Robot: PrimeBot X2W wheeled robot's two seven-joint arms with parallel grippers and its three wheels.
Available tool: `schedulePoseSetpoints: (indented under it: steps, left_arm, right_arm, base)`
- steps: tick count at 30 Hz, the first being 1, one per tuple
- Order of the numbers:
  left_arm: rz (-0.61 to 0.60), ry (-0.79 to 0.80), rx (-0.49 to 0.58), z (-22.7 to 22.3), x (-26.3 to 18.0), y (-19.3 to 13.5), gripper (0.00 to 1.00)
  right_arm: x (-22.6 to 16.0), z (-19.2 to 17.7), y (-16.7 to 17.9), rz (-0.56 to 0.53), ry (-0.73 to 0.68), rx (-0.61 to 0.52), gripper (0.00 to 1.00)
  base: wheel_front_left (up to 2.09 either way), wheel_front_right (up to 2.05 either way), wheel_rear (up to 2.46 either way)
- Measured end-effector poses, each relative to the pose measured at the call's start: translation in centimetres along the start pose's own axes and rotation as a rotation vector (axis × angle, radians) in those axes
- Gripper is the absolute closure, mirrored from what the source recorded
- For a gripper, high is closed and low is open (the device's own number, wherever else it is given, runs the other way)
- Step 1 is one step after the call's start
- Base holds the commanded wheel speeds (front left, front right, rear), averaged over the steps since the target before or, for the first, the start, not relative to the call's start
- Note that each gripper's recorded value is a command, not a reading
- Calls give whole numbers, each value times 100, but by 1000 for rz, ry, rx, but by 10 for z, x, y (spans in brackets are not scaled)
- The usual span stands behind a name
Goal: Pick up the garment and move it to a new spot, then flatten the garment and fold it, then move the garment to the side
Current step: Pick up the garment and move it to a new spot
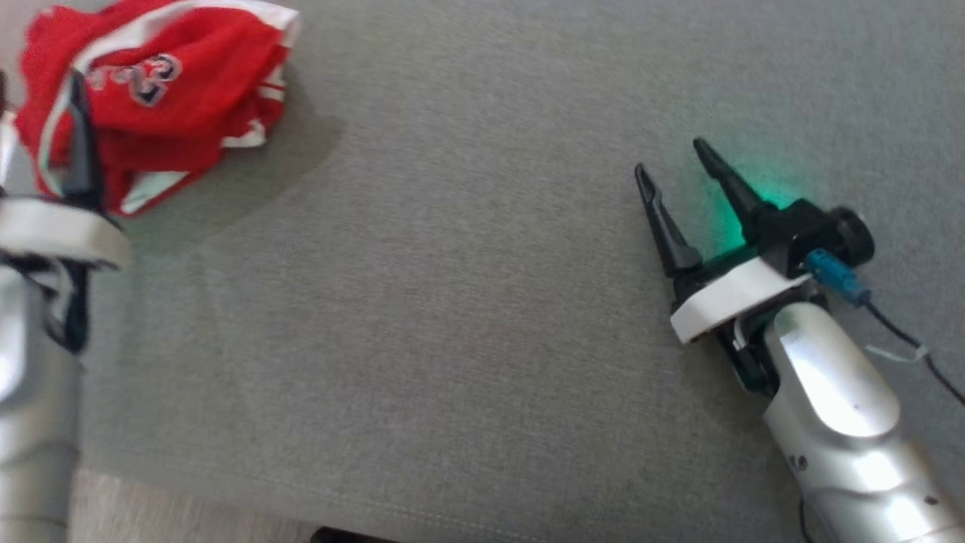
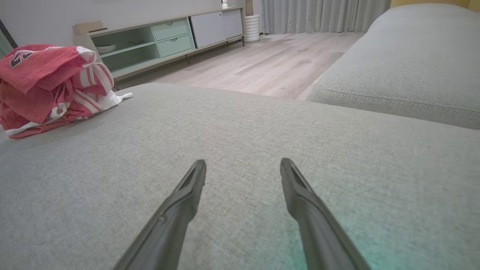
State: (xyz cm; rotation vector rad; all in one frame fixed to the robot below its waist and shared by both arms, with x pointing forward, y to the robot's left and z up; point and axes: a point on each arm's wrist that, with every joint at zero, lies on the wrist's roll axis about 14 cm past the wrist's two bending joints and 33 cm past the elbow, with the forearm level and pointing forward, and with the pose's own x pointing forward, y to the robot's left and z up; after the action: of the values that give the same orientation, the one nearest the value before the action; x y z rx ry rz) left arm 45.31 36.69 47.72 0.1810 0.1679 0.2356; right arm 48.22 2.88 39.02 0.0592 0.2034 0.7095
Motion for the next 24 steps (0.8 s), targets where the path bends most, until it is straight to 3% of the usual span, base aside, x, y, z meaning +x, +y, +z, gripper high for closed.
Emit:
schedulePoseSetpoints:
  steps: [6, 13, 14, 15, 20, 24]
  left_arm:
    - [-26, 138, 66, -27, 33, 0, 0]
    - [-26, 298, 62, -68, 47, -9, 0]
    - [-27, 306, 62, -70, 48, -10, 24]
    - [-27, 307, 62, -71, 49, -11, 100]
    - [-5, 271, 72, -63, 47, -6, 100]
    - [-34, 121, 85, -17, 56, -13, 100]
  right_arm:
    - [-1, 1, -23, -43, -29, 5, 0]
    - [-8, 1, -44, -96, -38, 4, 0]
    - [-9, 1, -46, -103, -38, 3, 0]
    - [-11, 1, -48, -111, -38, 2, 0]
    - [-22, 5, -55, -147, -33, -1, 0]
    - [-40, 5, -52, -184, -24, 29, 0]
  base:
    - [0, 0, 0]
    - [0, 0, 0]
    - [0, 0, 0]
    - [0, 0, 0]
    - [0, 0, 0]
    - [0, 0, 0]
